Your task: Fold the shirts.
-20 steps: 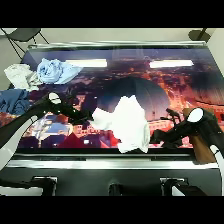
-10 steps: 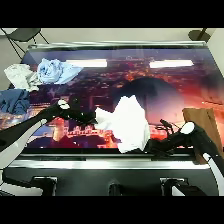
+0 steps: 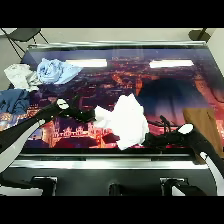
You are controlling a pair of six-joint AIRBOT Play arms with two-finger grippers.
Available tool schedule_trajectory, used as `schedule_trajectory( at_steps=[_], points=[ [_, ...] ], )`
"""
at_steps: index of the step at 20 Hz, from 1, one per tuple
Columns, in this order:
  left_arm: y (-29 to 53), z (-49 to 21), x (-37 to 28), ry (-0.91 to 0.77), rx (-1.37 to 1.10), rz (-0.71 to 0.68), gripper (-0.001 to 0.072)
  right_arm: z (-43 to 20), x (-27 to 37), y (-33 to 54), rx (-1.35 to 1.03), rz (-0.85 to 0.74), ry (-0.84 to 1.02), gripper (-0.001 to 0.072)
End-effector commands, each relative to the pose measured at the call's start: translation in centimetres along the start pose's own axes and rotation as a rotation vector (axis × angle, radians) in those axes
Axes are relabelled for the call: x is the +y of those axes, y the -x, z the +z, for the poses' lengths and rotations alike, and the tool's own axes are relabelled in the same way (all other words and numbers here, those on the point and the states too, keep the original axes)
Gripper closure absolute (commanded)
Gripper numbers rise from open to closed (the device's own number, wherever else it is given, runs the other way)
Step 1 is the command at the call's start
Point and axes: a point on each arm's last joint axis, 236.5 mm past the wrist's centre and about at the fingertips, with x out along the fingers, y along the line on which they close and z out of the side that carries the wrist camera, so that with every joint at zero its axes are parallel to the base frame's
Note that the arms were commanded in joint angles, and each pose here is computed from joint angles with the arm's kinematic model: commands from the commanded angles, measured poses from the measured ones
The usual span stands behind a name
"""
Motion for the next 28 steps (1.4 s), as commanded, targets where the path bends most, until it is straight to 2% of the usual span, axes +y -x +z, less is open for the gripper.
schedule_trajectory(
  at_steps=[1, 4, 6, 8, 11, 15, 17, 20, 22, 25, 28],
  points=[
    [4.2, 2.9, -3.4, -0.109, -0.156, -0.04, 0.0685, 2.9, 1.9, 3.6, -0.109, -0.046, 0.171, 0.0666],
    [14.5, 6.9, -10.5, -0.319, -0.427, -0.086, 0.0685, 8.0, 6.7, 13.6, -0.392, -0.179, 0.412, 0.0666],
    [24.9, 8.4, -16.4, -0.438, -0.666, -0.142, 0.0685, 10.6, 12.2, 24.7, -0.713, -0.301, 0.585, 0.0666],
    [37.0, 7.5, -21.2, -0.492, -0.913, -0.222, 0.0685, 9.4, 18.2, 36.6, -1.062, -0.385, 0.703, 0.0665],
    [49.9, 2.2, -25.2, -0.586, -1.177, -0.286, 0.0685, 2.5, 26.3, 47.3, -1.397, -0.304, 0.825, 0.0666],
    [55.6, -4.2, -27.0, -0.62, -1.286, -0.365, 0.0685, -2.5, 29.8, 50.3, -1.5, -0.159, 0.841, 0.0665],
    [56.6, -5.5, -27.2, -0.636, -1.313, -0.367, 0.0685, -2.9, 29.9, 50.2, -1.499, -0.141, 0.834, 0.0665],
    [55.9, -4.1, -25.3, -0.628, -1.316, -0.248, 0.0685, -1.2, 27.9, 47.4, -1.361, -0.187, 0.79, 0.0665],
    [53.6, -1.2, -22.3, -0.579, -1.272, -0.111, 0.0685, 1.3, 23.7, 41.8, -1.084, -0.25, 0.668, 0.0665],
    [45.4, 4.4, -15.9, -0.515, -1.074, 0.111, 0.0685, 2.5, 15.5, 30.1, -0.495, -0.303, 0.435, 0.0665],
    [32.8, 9.2, -7.8, -0.41, -0.802, 0.236, 0.0684, 5.4, 10.9, 20.6, -0.246, -0.222, 0.272, 0.0665]
  ],
)
